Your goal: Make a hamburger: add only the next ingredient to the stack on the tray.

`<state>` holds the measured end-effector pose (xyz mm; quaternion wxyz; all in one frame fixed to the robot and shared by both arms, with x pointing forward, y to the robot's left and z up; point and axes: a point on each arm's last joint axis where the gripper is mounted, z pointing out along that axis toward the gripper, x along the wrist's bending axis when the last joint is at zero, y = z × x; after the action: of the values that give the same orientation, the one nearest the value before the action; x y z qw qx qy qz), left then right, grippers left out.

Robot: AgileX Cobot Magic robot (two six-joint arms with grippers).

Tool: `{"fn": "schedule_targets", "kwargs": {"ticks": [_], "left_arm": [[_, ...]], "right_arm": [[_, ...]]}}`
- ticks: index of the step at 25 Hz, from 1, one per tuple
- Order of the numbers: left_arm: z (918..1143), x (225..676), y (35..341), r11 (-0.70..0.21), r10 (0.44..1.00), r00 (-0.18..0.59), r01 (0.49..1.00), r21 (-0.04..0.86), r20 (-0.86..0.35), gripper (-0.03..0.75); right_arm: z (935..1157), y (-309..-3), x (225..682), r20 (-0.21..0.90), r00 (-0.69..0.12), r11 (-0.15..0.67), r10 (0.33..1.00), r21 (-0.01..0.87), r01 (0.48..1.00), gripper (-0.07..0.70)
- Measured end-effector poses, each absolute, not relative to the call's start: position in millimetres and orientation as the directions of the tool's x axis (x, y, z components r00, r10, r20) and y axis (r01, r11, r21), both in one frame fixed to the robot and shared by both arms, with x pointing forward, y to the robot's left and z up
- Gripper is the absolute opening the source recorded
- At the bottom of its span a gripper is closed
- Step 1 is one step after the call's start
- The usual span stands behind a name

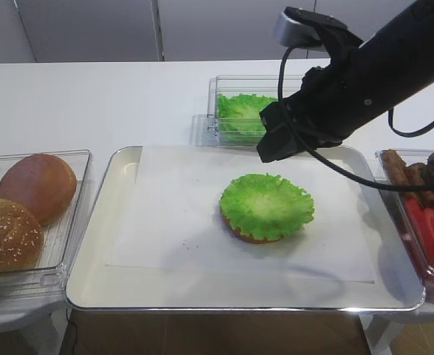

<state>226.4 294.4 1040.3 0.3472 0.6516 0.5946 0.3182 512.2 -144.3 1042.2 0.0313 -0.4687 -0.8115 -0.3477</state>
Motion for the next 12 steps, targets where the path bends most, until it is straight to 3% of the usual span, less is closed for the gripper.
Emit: {"fn": "schedule_targets", "kwargs": {"ticks": [6,12], "left_arm": [[1040.3,226.4,294.4,-0.052,0.996,0.090,0.554,0.831,0.002,0.428],[1040.3,226.4,294.4,-0.052,0.996,0.090,0.554,0.831,0.002,0.428]], "right_arm": [[1041.7,-144.9,512.2,0.367,-0.564,0.328,0.740,0.535,0.778,0.203],[1049.2,-154.8,517.5,0.262,-0.523,0.360,0.811,0.480,0.800,0.355]]}}
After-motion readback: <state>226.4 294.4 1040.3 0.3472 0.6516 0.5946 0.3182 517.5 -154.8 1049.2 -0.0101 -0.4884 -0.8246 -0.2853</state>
